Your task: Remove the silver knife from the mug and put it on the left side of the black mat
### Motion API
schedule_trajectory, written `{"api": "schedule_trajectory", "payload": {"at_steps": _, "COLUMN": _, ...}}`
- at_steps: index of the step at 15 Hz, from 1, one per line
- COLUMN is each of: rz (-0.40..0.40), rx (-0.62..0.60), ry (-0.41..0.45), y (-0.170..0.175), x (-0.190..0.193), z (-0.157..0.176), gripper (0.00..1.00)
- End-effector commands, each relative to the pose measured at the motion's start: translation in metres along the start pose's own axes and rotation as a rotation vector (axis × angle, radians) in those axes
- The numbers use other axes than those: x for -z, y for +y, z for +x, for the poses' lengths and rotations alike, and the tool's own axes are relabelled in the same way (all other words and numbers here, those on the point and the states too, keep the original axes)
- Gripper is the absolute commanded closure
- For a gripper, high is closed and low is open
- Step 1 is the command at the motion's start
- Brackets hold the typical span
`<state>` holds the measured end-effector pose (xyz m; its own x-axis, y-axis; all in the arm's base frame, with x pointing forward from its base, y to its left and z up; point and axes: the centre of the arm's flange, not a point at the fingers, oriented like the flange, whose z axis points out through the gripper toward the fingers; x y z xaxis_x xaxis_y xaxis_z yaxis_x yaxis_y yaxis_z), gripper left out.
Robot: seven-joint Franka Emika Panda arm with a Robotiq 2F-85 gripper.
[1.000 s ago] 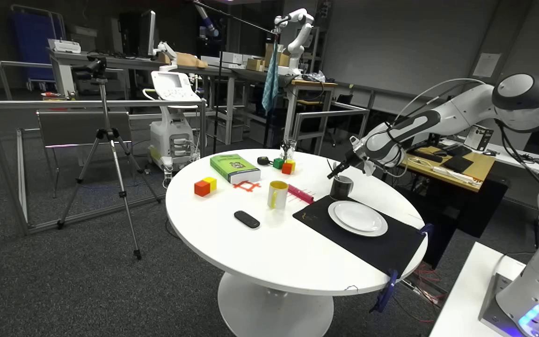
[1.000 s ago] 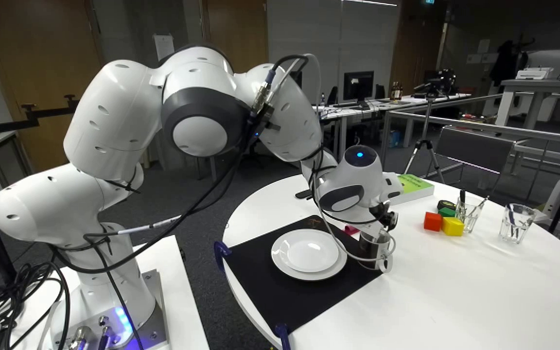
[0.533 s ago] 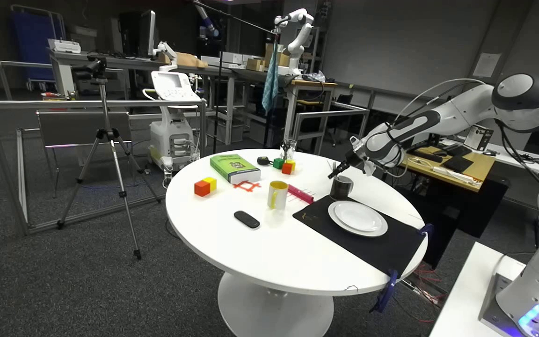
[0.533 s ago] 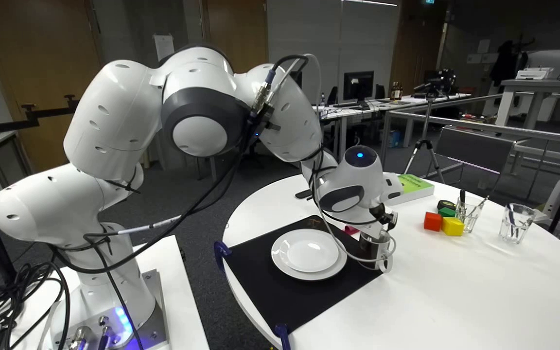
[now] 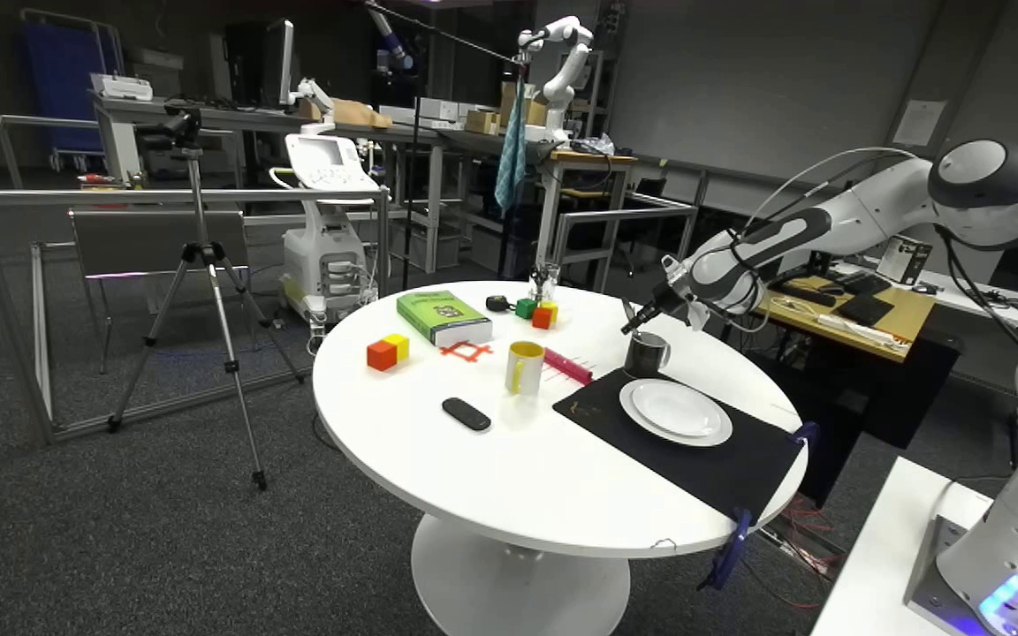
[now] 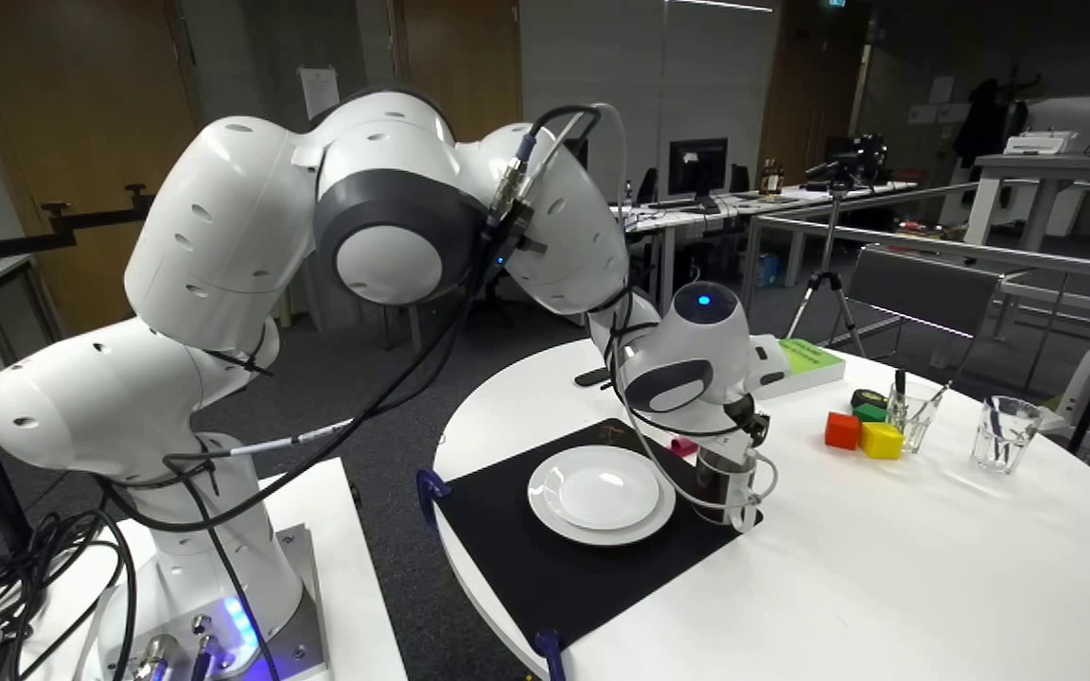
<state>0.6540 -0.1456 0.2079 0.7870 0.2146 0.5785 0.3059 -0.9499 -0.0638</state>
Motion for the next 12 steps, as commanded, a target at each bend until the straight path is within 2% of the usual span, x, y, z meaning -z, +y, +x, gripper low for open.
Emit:
{"api": "schedule_trajectory", "payload": {"at_steps": 1, "rz": -0.005, "rx": 0.034, "ry": -0.010, "y": 0.006, "x": 0.002, "z": 0.008, "gripper": 0.99}}
{"api": "schedule_trajectory", "payload": {"at_steps": 6, "rz": -0.032, "rx": 0.048, "ry": 0.011, "y": 0.005, "x": 0.019, "z": 0.015, "gripper": 0.99}}
{"api": "schedule_trajectory", "payload": {"at_steps": 12, "rz": -0.091, "rx": 0.075, "ry": 0.046, "y": -0.002, "x": 0.058, "z": 0.037, "gripper": 0.99}}
